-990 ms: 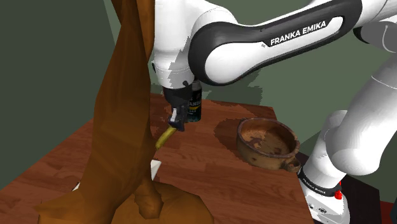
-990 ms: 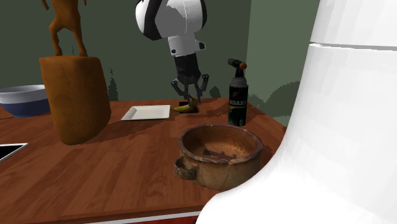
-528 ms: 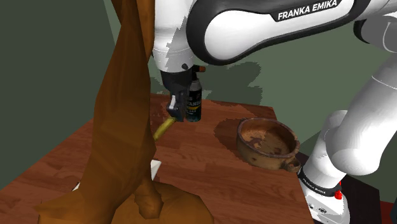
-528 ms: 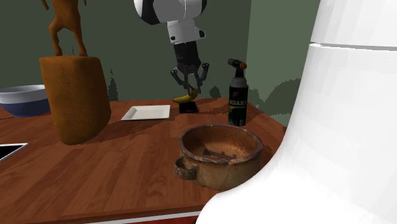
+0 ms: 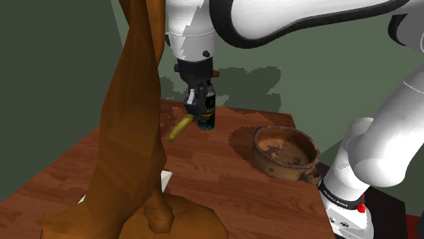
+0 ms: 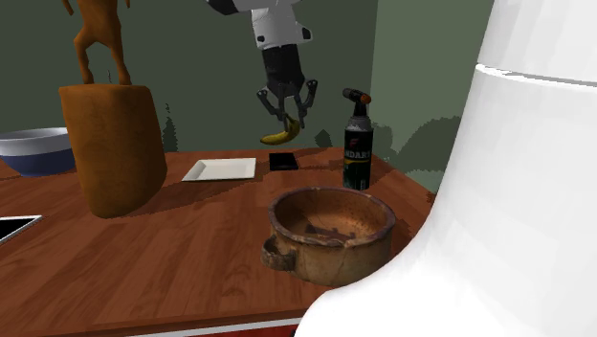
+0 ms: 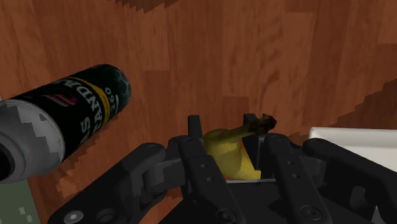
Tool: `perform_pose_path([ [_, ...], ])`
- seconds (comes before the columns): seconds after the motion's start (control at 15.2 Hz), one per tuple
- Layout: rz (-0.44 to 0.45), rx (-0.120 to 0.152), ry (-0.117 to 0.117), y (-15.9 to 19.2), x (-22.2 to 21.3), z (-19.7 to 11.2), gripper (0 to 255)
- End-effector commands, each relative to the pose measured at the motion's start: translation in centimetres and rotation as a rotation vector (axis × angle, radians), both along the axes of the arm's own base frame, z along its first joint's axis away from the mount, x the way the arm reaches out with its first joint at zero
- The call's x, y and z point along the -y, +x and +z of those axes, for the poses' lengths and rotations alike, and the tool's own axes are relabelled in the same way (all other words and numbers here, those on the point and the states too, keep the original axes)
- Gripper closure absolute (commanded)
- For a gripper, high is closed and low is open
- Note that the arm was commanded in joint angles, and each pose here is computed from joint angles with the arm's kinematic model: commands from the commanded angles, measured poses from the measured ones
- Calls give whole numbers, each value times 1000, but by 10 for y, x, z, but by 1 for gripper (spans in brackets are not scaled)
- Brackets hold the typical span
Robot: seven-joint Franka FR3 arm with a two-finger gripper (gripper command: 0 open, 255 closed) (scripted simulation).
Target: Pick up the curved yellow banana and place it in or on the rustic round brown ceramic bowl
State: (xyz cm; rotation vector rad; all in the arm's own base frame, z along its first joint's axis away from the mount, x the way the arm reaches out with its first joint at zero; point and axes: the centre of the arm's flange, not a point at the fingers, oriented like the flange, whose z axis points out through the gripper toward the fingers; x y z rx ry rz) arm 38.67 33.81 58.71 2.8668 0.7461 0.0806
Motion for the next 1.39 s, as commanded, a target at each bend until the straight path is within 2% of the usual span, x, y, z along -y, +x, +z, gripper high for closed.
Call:
perform_pose_path([
  [0.0, 0, 0, 1, -18, 15, 1, 255],
  [1.32, 0, 0, 1, -219, 190, 6, 255],
])
